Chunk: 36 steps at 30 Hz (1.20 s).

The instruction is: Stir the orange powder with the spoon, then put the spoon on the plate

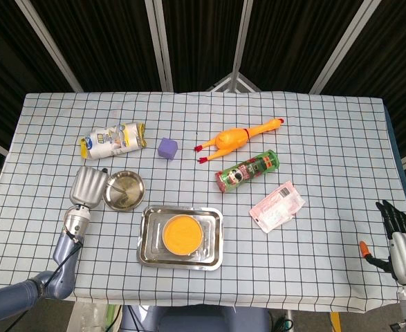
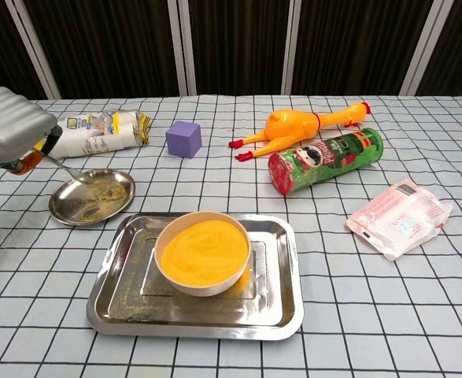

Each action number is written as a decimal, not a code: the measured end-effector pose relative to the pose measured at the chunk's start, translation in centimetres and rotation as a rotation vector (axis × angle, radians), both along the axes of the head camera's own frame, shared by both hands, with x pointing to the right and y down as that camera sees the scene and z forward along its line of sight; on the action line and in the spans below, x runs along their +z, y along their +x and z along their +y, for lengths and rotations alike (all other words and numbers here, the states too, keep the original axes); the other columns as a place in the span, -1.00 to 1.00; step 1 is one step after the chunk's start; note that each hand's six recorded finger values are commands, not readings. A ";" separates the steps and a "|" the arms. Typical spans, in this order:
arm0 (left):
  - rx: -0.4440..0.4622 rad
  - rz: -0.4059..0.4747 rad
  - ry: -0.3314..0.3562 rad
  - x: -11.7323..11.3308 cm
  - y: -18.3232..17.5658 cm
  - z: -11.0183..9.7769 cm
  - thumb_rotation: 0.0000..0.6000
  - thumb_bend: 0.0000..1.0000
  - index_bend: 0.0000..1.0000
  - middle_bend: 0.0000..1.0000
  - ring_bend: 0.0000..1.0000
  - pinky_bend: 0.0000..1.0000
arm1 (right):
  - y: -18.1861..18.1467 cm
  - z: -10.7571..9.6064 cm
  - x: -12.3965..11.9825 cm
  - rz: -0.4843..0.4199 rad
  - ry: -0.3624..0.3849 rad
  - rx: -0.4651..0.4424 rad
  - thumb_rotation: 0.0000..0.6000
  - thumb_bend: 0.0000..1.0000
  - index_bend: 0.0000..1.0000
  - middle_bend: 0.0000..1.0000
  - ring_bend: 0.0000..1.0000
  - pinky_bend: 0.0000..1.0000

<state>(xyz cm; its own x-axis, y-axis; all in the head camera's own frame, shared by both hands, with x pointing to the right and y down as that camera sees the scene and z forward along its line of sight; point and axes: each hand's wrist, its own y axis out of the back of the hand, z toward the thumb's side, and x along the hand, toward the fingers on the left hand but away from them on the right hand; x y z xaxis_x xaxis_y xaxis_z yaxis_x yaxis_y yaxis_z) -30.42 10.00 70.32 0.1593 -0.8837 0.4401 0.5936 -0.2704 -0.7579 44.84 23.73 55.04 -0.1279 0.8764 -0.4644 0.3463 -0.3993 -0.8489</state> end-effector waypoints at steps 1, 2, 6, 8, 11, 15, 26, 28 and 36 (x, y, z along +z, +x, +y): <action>0.002 -0.003 -0.005 0.3 0.0 0.1 1.00 0.25 0.61 1.00 1.00 0.94 | 0.0 0.0 0.0 -0.001 -0.001 0.001 1.00 -0.18 -1.00 -1.00 -1.00 -1.00; 0.003 -0.004 -0.009 0.5 0.1 0.1 1.00 0.25 0.60 1.00 1.00 0.94 | 0.0 -0.1 0.1 -0.002 -0.002 0.002 1.00 -0.18 -1.00 -1.00 -1.00 -1.00; 0.008 -0.008 -0.016 1.1 0.3 0.2 1.00 0.24 0.59 1.00 1.00 0.94 | 0.1 -0.2 0.1 -0.004 -0.005 0.003 1.00 -0.18 -1.00 -1.00 -1.00 -1.00; 0.005 -0.004 -0.017 1.4 0.3 0.2 1.00 0.24 0.57 1.00 1.00 0.94 | 0.1 -0.2 0.1 -0.005 -0.004 0.004 1.00 -0.18 -1.00 -1.00 -1.00 -1.00; -0.003 0.004 -0.019 1.5 0.4 0.3 1.00 0.22 0.52 1.00 1.00 0.94 | 0.0 -0.1 0.1 -0.006 -0.002 0.004 1.00 -0.18 -1.00 -1.00 -1.00 -1.00; 0.009 0.003 -0.021 1.6 0.6 0.6 1.00 0.15 0.47 1.00 1.00 0.93 | 0.0 -0.1 0.1 -0.005 -0.004 0.004 1.00 -0.18 -1.00 -1.00 -1.00 -1.00; -0.008 0.010 -0.034 1.8 0.2 1.2 1.00 -0.30 0.04 1.00 1.00 0.93 | 0.0 -0.1 0.1 -0.004 -0.005 0.007 1.00 -0.18 -1.00 -1.00 -1.00 -1.00; -0.012 0.013 -0.032 1.7 0.1 1.2 1.00 -0.40 -0.07 1.00 1.00 0.93 | 0.1 -0.1 0.1 -0.003 -0.003 0.006 1.00 -0.18 -1.00 -1.00 -1.00 -1.00; -0.019 0.029 -0.012 1.2 -0.3 1.0 1.00 -0.66 -0.29 1.00 1.00 0.93 | 0.0 -0.1 0.0 -0.003 -0.003 0.006 1.00 -0.18 -1.00 -1.00 -1.00 -1.00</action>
<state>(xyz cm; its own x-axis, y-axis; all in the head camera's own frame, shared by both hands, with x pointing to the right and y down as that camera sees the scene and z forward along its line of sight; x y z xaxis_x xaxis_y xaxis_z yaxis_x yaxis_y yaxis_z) -30.68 11.04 71.51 0.1554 -0.8812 0.4464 0.5665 -0.2907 -0.7711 44.87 23.63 55.08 -0.1320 0.8742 -0.4672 0.3511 -0.3995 -0.8468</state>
